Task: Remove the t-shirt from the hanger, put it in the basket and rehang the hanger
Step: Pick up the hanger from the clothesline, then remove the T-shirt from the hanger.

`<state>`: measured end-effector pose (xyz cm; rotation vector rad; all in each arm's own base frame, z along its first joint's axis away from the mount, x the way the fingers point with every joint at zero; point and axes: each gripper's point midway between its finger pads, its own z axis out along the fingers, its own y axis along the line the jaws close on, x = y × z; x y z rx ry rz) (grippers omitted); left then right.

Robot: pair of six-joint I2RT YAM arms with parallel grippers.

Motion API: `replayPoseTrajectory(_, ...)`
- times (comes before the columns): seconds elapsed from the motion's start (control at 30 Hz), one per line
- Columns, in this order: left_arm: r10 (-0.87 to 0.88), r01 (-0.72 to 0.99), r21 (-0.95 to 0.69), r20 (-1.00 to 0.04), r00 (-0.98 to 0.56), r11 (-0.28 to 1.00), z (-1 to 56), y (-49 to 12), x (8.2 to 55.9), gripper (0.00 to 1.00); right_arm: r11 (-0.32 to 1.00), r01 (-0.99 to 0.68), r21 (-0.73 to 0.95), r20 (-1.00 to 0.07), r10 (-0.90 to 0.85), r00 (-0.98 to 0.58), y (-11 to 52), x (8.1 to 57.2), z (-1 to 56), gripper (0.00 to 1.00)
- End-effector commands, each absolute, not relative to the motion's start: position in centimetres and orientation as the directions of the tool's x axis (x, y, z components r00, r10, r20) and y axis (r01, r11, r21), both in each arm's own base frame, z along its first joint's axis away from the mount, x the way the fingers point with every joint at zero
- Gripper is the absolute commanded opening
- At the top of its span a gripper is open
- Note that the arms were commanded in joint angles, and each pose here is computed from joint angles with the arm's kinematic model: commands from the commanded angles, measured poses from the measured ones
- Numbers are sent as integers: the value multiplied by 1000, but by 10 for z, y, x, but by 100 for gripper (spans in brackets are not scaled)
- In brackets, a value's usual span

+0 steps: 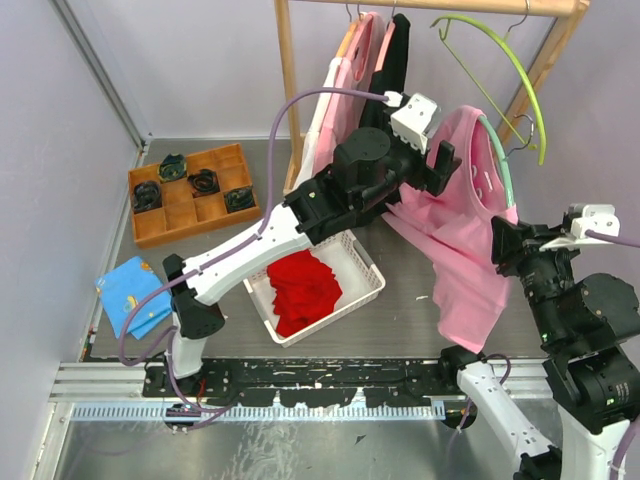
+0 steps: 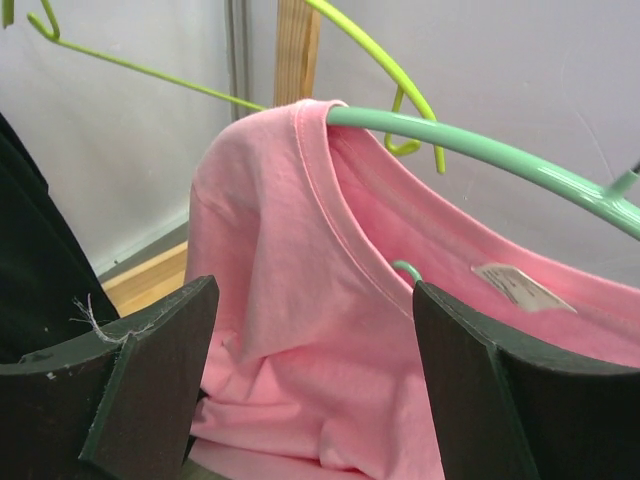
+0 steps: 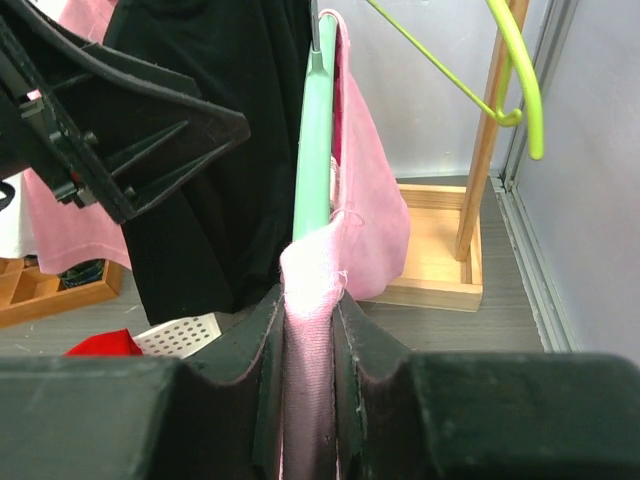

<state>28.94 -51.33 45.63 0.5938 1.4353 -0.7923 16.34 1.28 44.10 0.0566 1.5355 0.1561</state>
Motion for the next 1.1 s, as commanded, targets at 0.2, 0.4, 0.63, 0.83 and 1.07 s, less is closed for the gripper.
replayPoseTrajectory(0.2, -204, 797, -164, -978, -53, 582, 471, -524, 296, 85, 977, -154, 144, -964, 174, 202, 22, 133, 495, 1)
replayPoseTrajectory(0.4, -231, 808, -190, -970, -68, 558, 472, -530, 294, 84, 977, -169, 133, -965, 167, 204, 27, 128, 497, 1)
replayPoseTrajectory(0.63, -263, 808, -211, -962, -72, 551, 476, -532, 295, 82, 974, -184, 134, -962, 172, 211, 32, 121, 500, 1)
replayPoseTrajectory(0.83, -289, 805, -228, -955, -74, 548, 481, -534, 297, 81, 970, -199, 140, -961, 182, 211, 35, 118, 500, 0)
replayPoseTrajectory(1.07, -303, 787, -237, -951, -67, 569, 478, -537, 304, 78, 969, -203, 141, -959, 184, 217, 36, 115, 502, 1)
